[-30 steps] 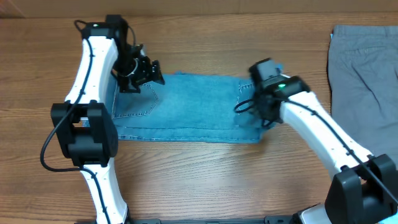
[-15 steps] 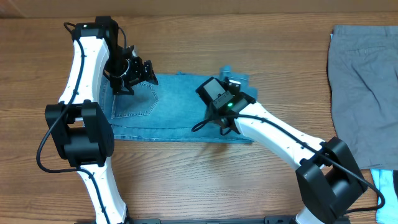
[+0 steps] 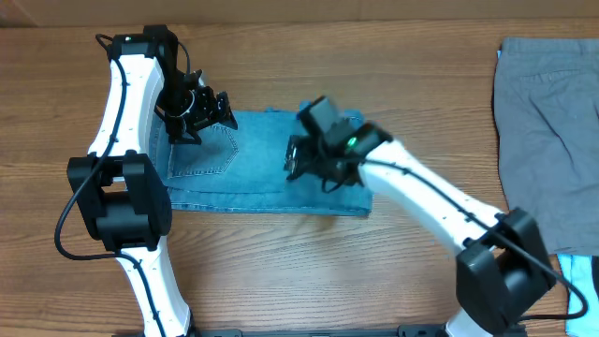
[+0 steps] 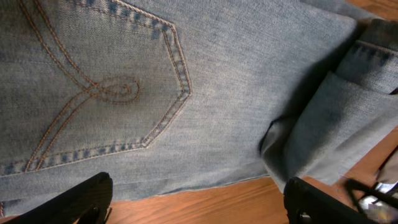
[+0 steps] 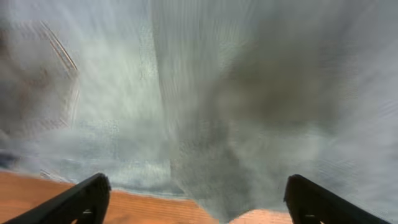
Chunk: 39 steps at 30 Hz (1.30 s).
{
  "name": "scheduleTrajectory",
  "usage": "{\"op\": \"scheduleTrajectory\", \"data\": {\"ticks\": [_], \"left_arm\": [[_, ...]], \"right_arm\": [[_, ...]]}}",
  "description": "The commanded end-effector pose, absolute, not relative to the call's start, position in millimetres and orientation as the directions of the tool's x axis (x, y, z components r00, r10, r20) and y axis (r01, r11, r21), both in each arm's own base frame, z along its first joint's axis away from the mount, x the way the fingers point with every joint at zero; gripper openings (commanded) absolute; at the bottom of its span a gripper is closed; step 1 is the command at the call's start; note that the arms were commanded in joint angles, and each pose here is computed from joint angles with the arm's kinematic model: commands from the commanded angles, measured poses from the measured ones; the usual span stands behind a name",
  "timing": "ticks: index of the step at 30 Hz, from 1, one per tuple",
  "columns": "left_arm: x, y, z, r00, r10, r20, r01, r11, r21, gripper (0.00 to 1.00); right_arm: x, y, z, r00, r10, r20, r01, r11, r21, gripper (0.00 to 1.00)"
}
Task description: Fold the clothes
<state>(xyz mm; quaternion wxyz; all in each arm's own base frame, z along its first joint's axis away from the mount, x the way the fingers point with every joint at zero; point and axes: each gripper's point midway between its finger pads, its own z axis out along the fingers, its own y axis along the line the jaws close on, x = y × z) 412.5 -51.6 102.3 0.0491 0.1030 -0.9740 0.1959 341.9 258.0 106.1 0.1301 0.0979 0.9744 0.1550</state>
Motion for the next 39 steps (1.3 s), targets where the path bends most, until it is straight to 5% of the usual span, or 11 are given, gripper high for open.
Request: {"op": "scheduleTrajectory", "data": {"ticks": [1,3,6,7,10,17,22,33,39], "left_arm": [[418.9,-84.7,119.3,-0.993,-0.085,0.082,-0.114,0.861,-0.495,0.86],[413.6,-111.3,122.4,-0.998,-0.002,0.068,-0.038,0.844,-0.535,0.69],[403.1,-143.1,121.5,-0.995,0.076,0.071,0.026,0.845,-0.535,0.07],[399.0,-157.3,121.6,-0.992,0.110,0.066,0.058,0.842,-0.536,0.04],[387.9,-196.9,121.5,-0.978,0.206,0.038,0.154,0.829,-0.538,0.04],[377.2,-246.8,121.5,-0.944,0.327,-0.041,0.297,0.790,-0.537,0.04],[386.6,-247.0,106.2,-0.948,0.316,-0.045,0.292,0.803,-0.519,0.04],[394.3,-223.7,4.7,-0.951,0.276,0.136,0.186,0.868,-0.461,0.04],[410.8,-174.0,-7.6,-0.970,0.188,0.155,0.120,0.923,-0.366,0.04]], "right_arm": [[379.3,219.5,157.1,-0.914,0.293,-0.280,0.189,0.920,0.344,1.00],[390.0,185.0,163.3,-0.895,0.364,-0.257,0.272,0.903,0.331,1.00],[395.9,149.7,158.2,-0.902,0.375,-0.212,0.292,0.894,0.339,0.52],[395.3,141.3,155.2,-0.912,0.365,-0.185,0.284,0.890,0.357,0.33],[389.9,127.7,145.1,-0.928,0.353,-0.117,0.280,0.870,0.407,0.14],[366.6,150.1,113.5,-0.966,0.259,-0.019,0.213,0.833,0.511,0.04],[345.9,177.1,76.8,-0.972,0.229,0.062,0.212,0.721,0.659,0.04],[311.3,164.9,19.1,-0.953,0.277,0.123,0.293,0.736,0.610,0.09],[306.0,158.9,5.0,-0.927,0.344,0.147,0.363,0.730,0.580,0.04]]}}
